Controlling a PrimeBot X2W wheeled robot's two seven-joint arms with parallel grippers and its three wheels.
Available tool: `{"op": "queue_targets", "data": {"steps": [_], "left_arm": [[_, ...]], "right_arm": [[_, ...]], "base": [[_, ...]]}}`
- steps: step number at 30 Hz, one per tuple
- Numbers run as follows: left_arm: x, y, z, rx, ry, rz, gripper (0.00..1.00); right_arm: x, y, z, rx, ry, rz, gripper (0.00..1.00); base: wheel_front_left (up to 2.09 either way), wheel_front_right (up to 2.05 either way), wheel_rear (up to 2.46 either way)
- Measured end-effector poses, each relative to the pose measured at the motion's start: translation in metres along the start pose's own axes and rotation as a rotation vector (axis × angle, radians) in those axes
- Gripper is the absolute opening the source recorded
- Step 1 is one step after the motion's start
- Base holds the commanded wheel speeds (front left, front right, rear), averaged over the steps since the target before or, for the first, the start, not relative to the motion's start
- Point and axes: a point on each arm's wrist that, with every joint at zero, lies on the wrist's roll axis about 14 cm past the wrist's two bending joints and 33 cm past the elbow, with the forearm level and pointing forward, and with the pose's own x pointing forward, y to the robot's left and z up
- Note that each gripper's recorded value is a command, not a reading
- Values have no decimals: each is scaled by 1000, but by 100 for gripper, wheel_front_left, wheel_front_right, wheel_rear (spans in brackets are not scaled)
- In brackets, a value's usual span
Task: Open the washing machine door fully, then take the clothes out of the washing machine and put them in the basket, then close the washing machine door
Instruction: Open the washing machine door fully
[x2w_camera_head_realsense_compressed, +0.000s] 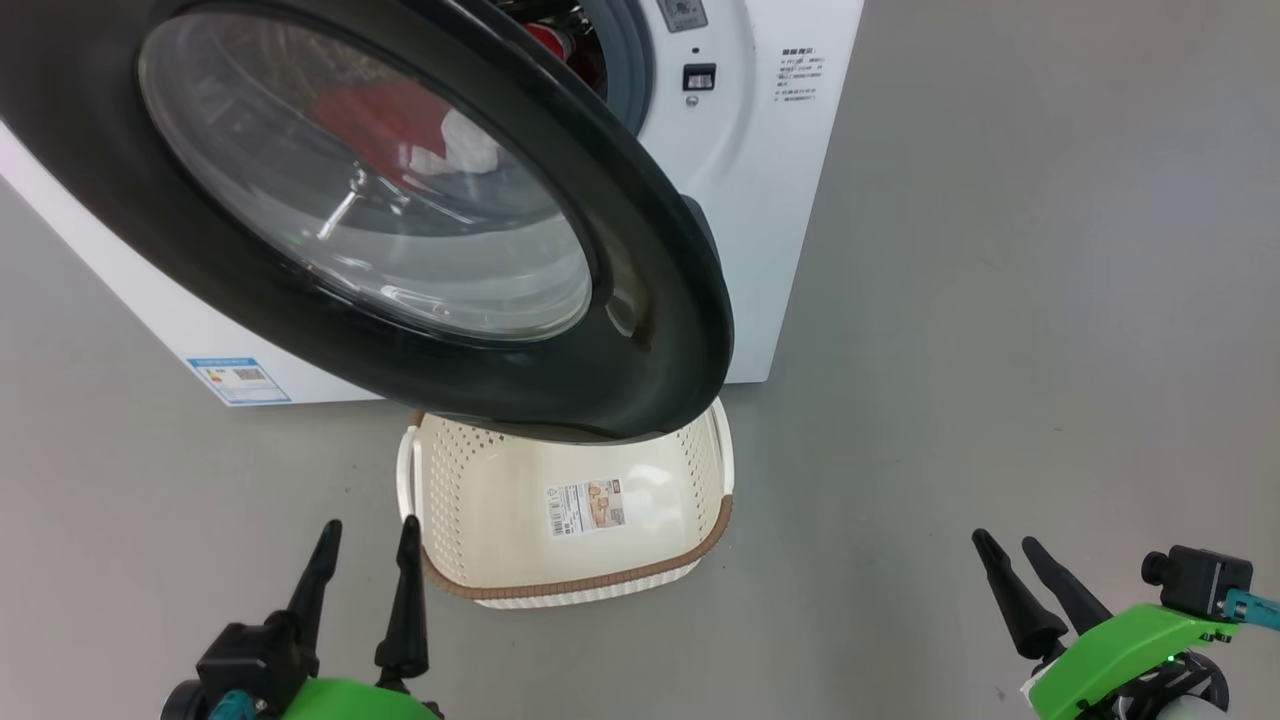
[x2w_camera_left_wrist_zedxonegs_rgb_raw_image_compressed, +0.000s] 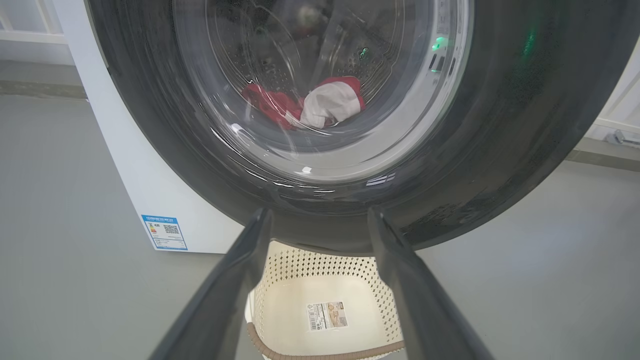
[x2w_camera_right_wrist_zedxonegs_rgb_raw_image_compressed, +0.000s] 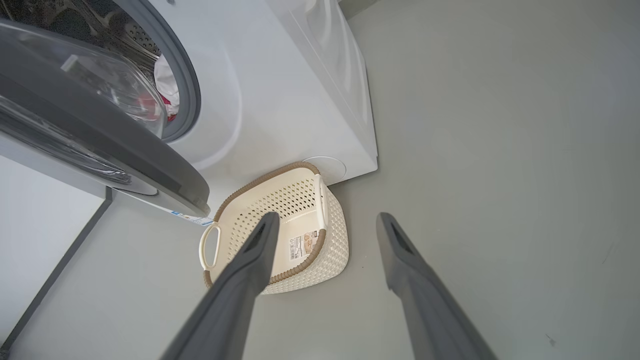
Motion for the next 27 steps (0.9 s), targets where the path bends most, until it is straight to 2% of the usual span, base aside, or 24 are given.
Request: {"op": "queue_targets", "data": {"steps": [2, 9, 19, 27], "left_arm": [[0, 0, 0, 0, -1, 0, 100], [-5, 3, -3, 0, 9, 8, 100], [-7, 3, 2, 6, -4, 3, 100], [-8, 2, 5, 20, -16, -2, 100]], "right_arm": [[-1, -3, 0, -15, -3, -7, 100], [1, -2, 43, -130, -152, -10, 100], [-22, -4, 56, -254, -271, -60, 100], [-33, 2, 63, -300, -328, -75, 100]], "base": [[0, 0, 0], [0, 0, 0], [0, 0, 0], [0, 0, 0]]}}
